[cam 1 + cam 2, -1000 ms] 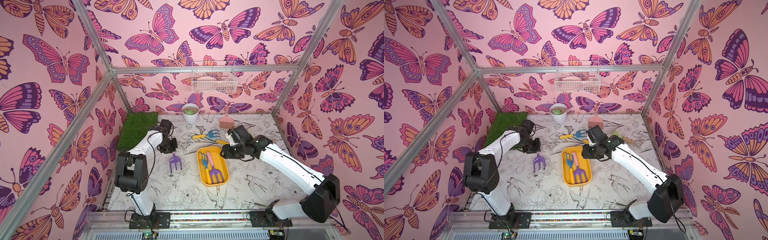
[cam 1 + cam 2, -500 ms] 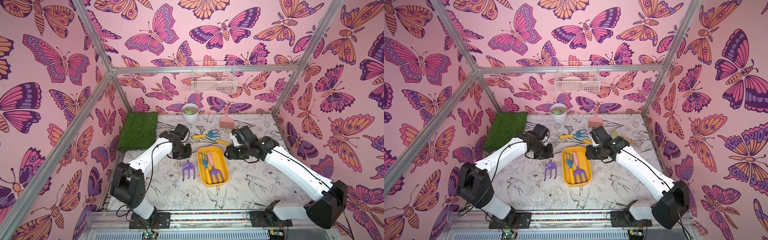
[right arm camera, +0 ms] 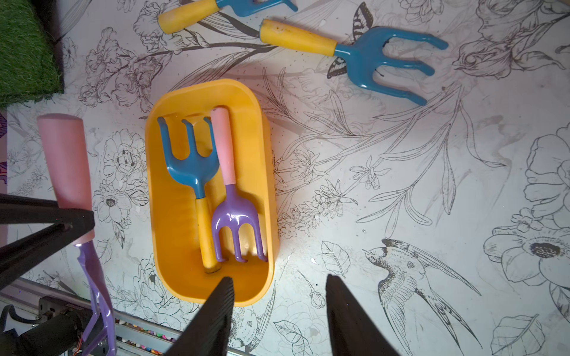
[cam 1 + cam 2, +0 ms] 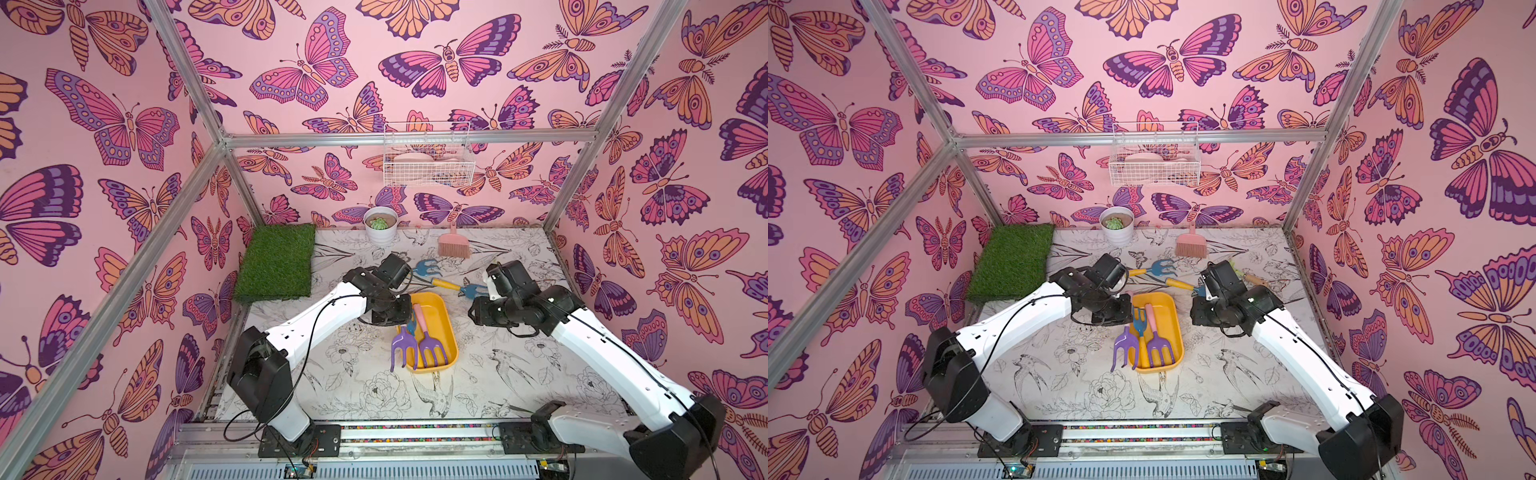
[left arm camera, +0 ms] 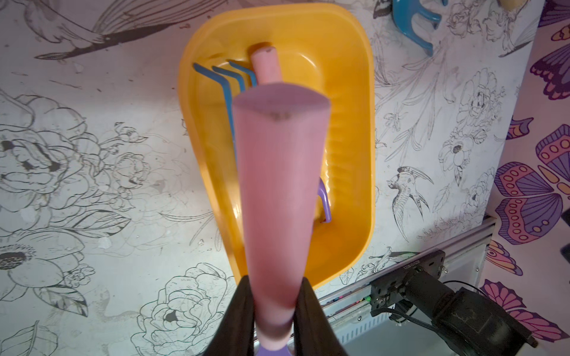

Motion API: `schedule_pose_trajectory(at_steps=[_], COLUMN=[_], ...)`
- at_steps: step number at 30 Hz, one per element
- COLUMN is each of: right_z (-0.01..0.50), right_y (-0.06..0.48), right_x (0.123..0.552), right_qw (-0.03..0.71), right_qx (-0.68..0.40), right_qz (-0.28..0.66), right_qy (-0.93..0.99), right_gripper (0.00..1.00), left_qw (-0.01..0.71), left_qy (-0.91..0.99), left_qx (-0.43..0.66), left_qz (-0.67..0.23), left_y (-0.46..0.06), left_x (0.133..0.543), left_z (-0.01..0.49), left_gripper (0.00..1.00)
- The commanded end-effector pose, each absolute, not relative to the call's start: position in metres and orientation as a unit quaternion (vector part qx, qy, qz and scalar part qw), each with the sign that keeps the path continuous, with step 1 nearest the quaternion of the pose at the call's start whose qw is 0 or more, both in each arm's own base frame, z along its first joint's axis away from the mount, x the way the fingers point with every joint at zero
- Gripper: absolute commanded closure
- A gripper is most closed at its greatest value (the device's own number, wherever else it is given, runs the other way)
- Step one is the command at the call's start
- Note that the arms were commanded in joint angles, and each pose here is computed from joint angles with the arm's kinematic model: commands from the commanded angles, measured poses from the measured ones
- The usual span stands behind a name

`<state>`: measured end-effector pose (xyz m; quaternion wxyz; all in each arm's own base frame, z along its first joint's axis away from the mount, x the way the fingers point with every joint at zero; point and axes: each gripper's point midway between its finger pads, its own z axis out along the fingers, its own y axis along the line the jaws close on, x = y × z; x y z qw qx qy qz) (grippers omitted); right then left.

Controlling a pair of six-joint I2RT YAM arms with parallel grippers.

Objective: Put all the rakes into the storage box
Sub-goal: Place the rake in the storage box.

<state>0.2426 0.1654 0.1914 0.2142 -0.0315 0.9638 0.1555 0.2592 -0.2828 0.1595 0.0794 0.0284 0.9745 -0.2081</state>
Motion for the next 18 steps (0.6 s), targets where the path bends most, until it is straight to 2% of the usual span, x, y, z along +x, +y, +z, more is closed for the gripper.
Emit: schedule_pose_trajectory(at_steps=[1, 9, 18], right_z=[0.188, 0.189, 0.187], right_y=[0.157, 0.158, 0.149], right_x=[0.240, 0.238, 0.232], right_qw=[0.212, 0.207, 0.214], right_qx=[-0.031, -0.027, -0.016], right_qz=[0.142, 0.151, 0.144], right_qy=[0.967, 0.966, 0.966], right_gripper=[0.47, 0.47, 0.47], left_qw=[0.068, 0.052, 0.055], left_qy=[0.977, 0.976, 0.978], left_qx=[0.030, 0.054, 0.045], left_qz=[-0.198, -0.202, -0.196], left_y=[-0.298, -0.342, -0.358], left_x=[0.258, 0.267, 0.284], left_z=[0.152, 0.137, 0.121], left_gripper=[1.00, 1.00, 1.00])
